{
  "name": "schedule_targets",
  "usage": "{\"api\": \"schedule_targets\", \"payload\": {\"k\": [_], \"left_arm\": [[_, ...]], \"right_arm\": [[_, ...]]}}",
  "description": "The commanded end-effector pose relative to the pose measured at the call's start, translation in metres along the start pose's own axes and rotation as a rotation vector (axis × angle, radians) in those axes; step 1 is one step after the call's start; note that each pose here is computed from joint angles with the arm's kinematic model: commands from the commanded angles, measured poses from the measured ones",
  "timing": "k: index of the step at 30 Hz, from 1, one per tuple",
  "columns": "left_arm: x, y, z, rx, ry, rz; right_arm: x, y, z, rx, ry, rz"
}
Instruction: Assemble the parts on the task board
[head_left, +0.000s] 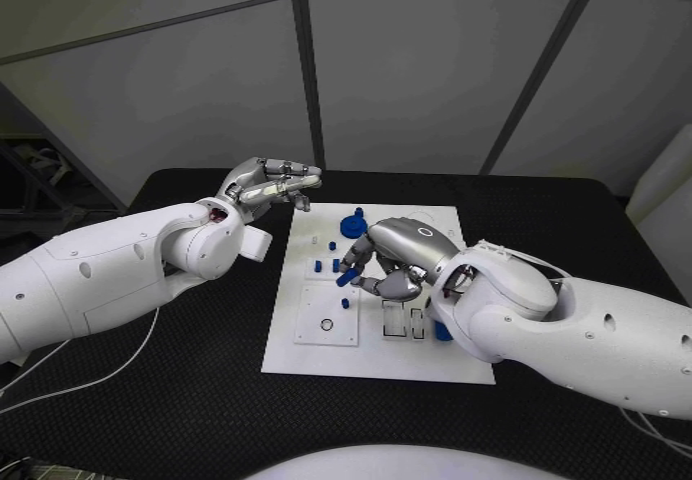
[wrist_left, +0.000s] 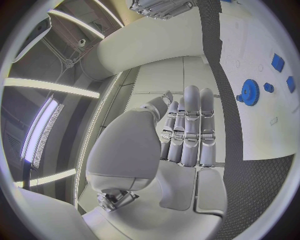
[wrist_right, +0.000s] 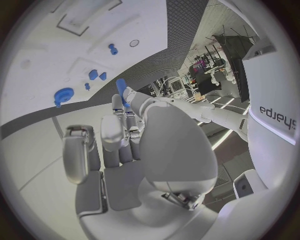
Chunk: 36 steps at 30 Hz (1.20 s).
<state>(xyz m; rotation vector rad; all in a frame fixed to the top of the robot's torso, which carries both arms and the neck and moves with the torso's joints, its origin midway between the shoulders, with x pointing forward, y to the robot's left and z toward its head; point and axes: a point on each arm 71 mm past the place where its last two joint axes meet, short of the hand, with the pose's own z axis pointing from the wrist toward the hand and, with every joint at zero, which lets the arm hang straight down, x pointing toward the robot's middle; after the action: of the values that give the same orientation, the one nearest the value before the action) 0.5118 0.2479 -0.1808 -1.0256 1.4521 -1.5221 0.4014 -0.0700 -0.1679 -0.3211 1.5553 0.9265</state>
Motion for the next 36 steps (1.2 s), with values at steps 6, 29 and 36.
{"api": "schedule_targets", "payload": {"k": [6,29,36], "left_arm": [[0.0055,-0.0006,0.0028,0.004,0.021,-0.012],[0.0065,-0.0005,0.0034,0.004,0.024,-0.013],[0.0062,-0.0005,0.0033,0.004,0.024,-0.013]], "right_arm": [[0.033,0.013,0.011,-0.056,0.090,0.066],[0.062,0.012,0.020,-0.020,0.211,-0.043],[0.063,0.011,0.019,-0.006,0.218,-0.077]]}}
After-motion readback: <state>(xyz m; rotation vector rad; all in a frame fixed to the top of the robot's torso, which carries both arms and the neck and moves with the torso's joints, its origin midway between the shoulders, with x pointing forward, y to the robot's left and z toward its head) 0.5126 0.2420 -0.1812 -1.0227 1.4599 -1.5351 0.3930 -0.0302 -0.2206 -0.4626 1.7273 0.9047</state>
